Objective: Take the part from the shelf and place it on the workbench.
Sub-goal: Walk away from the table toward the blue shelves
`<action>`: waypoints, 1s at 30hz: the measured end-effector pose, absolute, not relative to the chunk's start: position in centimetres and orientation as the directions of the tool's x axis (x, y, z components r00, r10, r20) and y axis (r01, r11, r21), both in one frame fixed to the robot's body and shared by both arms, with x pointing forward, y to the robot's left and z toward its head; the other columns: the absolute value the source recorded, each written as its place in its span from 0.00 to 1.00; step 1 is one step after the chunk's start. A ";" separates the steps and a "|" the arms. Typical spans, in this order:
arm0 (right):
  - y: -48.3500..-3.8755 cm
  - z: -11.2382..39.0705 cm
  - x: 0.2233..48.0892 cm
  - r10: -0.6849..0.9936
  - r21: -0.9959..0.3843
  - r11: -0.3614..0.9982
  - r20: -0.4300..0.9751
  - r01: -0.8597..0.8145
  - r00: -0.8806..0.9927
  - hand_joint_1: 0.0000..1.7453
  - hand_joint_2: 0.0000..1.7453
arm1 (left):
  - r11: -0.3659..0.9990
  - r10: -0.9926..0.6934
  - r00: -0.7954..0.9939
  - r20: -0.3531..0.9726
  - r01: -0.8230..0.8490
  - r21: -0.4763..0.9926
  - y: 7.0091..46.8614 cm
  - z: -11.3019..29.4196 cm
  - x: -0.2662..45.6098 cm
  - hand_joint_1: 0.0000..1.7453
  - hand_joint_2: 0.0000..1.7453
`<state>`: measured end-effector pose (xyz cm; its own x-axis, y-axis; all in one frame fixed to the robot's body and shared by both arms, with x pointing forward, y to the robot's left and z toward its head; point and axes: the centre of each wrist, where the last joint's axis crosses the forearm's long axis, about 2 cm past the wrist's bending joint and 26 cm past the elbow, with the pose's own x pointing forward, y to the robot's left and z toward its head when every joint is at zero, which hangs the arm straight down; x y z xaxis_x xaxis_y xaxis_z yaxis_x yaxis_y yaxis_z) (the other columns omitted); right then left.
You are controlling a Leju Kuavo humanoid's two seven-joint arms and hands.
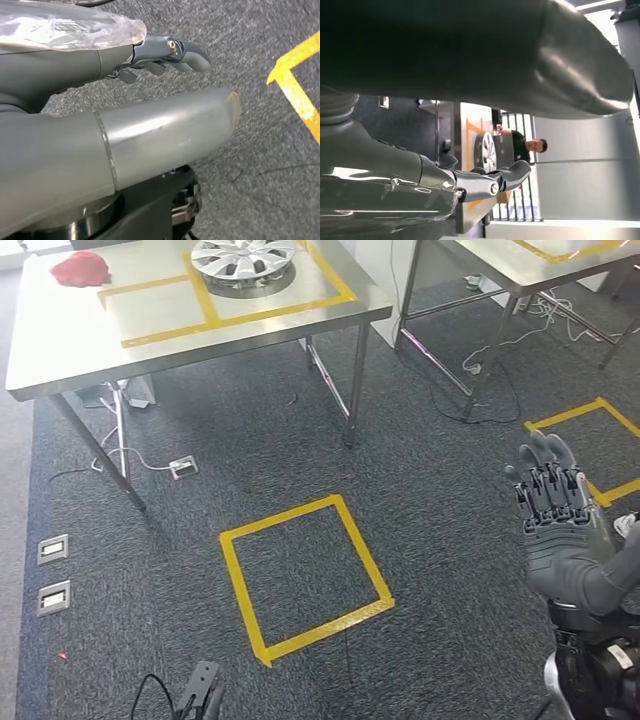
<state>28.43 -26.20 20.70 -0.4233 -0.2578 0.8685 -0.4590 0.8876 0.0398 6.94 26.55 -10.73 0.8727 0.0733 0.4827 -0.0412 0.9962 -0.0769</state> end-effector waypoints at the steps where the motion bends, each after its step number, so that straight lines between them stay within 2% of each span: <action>1: -26.2 20.7 28.4 -0.257 0.040 0.888 0.869 -0.458 -0.422 0.00 0.00 | 0.996 0.074 0.873 0.483 -0.041 -0.077 26.5 -10.7 6.9 0.00 0.00; 30: -26.2 20.6 28.5 -0.256 0.040 0.889 0.870 -0.457 -0.422 0.00 0.00 | 0.996 0.074 0.872 0.484 -0.041 -0.077 26.7 -10.7 7.0 0.00 0.00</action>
